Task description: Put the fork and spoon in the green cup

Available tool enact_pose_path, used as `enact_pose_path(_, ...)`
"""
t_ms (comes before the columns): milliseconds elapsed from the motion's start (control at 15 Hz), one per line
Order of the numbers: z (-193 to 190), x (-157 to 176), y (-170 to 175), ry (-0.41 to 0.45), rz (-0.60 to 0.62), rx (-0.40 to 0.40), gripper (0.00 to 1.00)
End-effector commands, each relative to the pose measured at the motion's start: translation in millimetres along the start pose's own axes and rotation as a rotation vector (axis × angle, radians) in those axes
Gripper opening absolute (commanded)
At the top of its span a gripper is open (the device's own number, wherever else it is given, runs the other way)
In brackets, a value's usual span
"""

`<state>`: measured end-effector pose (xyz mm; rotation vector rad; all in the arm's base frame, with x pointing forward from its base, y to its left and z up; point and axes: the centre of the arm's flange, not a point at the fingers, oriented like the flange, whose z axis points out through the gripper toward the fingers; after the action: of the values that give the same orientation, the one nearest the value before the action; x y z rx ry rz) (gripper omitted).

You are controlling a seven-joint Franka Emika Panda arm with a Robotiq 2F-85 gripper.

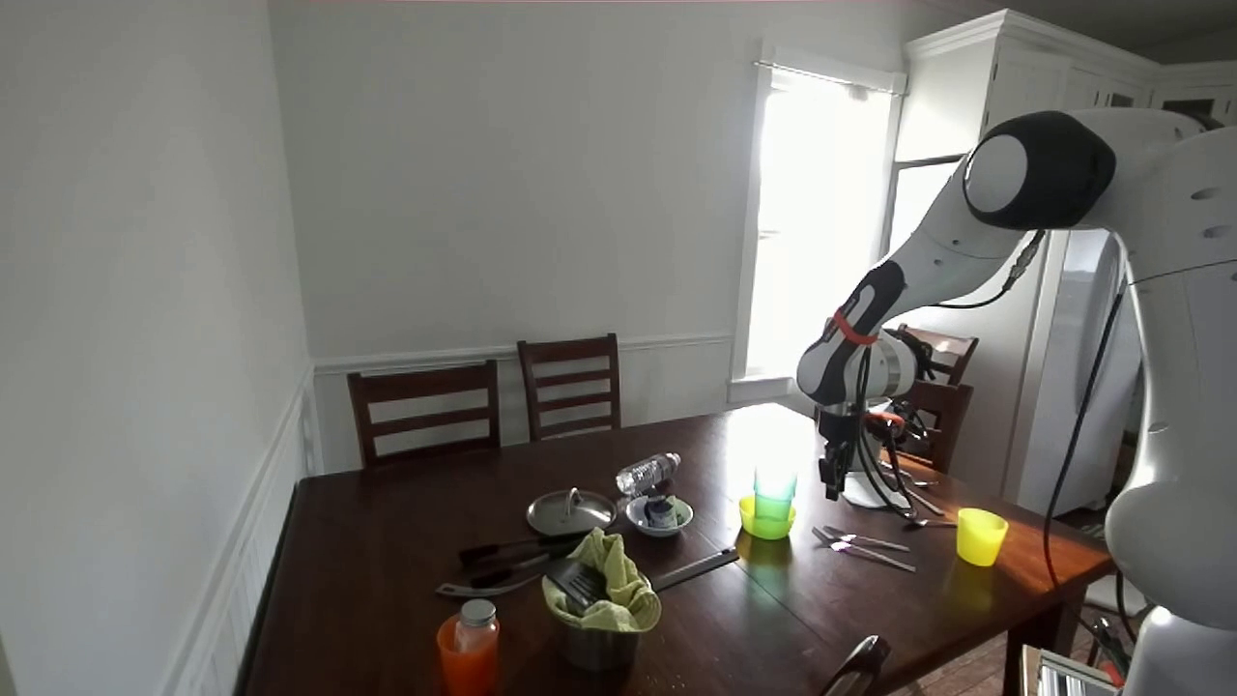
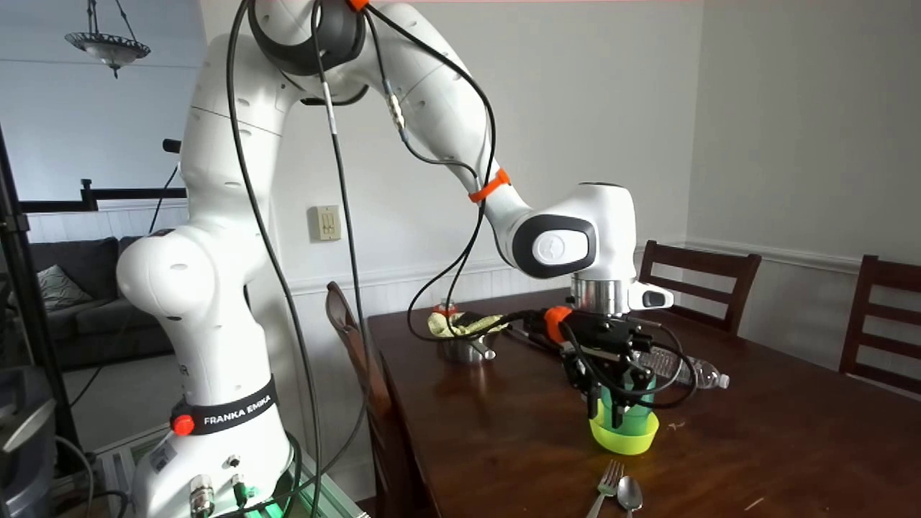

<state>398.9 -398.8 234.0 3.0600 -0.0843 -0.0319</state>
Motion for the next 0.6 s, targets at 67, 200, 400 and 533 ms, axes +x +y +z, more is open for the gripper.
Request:
enact_pose_path(67,37.3,-12.3,0.0,-0.102,-0.059,0.001,0.77)
enact_pose_path(200,56.7,-17.1,6.2,-0.124,-0.068,0.008,0.92)
enact_pose_path(400,84.9,-24.9,14.0,-0.148,-0.077,0.016,1.00)
enact_pose_path(533,98.6,-26.3,15.3,-0.146,-0.091,0.024,1.00)
